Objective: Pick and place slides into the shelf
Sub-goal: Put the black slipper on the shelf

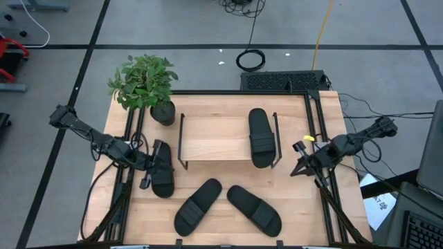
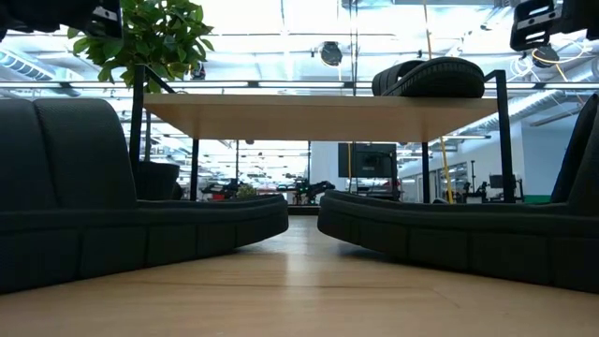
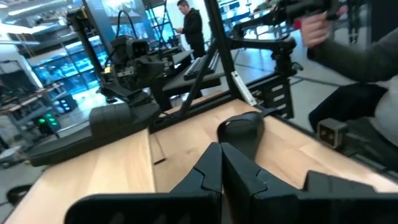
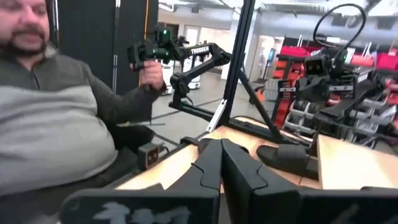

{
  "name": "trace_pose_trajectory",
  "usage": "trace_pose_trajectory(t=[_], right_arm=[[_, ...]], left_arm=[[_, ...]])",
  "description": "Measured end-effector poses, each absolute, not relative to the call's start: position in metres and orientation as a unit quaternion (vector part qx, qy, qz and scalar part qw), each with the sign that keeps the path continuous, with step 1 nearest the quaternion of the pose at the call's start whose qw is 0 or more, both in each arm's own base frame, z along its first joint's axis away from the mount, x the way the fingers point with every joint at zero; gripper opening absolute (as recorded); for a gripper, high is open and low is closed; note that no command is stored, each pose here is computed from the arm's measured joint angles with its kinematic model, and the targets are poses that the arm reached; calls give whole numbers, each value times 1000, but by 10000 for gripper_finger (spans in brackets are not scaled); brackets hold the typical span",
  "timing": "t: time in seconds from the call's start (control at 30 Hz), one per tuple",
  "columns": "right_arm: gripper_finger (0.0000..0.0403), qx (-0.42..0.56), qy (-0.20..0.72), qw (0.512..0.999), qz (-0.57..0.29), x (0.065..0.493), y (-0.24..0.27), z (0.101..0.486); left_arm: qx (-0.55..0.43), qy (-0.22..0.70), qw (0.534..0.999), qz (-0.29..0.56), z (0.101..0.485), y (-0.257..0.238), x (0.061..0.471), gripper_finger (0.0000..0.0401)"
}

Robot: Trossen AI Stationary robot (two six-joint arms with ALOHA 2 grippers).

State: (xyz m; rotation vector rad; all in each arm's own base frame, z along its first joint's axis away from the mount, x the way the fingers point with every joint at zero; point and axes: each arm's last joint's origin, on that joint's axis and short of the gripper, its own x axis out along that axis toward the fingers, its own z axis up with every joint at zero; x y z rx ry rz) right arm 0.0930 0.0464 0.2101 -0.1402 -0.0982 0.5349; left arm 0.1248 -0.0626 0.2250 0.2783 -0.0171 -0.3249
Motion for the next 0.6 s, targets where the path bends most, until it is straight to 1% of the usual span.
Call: trace_pose_trajectory(t=[0.27,0.37,0.5,0.6], right_arm=[[0,-104,-58,958,262,93,47,208],[0,-112,-66,957,259,93,46,210],[0,-113,-83,956,257,93,46,213],[0,-116,-85,956,256,93,46,213]], left_arm=[[152,-29,974,-164,232,-63,125,8],[136,-33,977,-163,255,-66,126,8],[144,17,978,-151,289,-78,131,8],[180,71,976,-96,311,-88,133,7]])
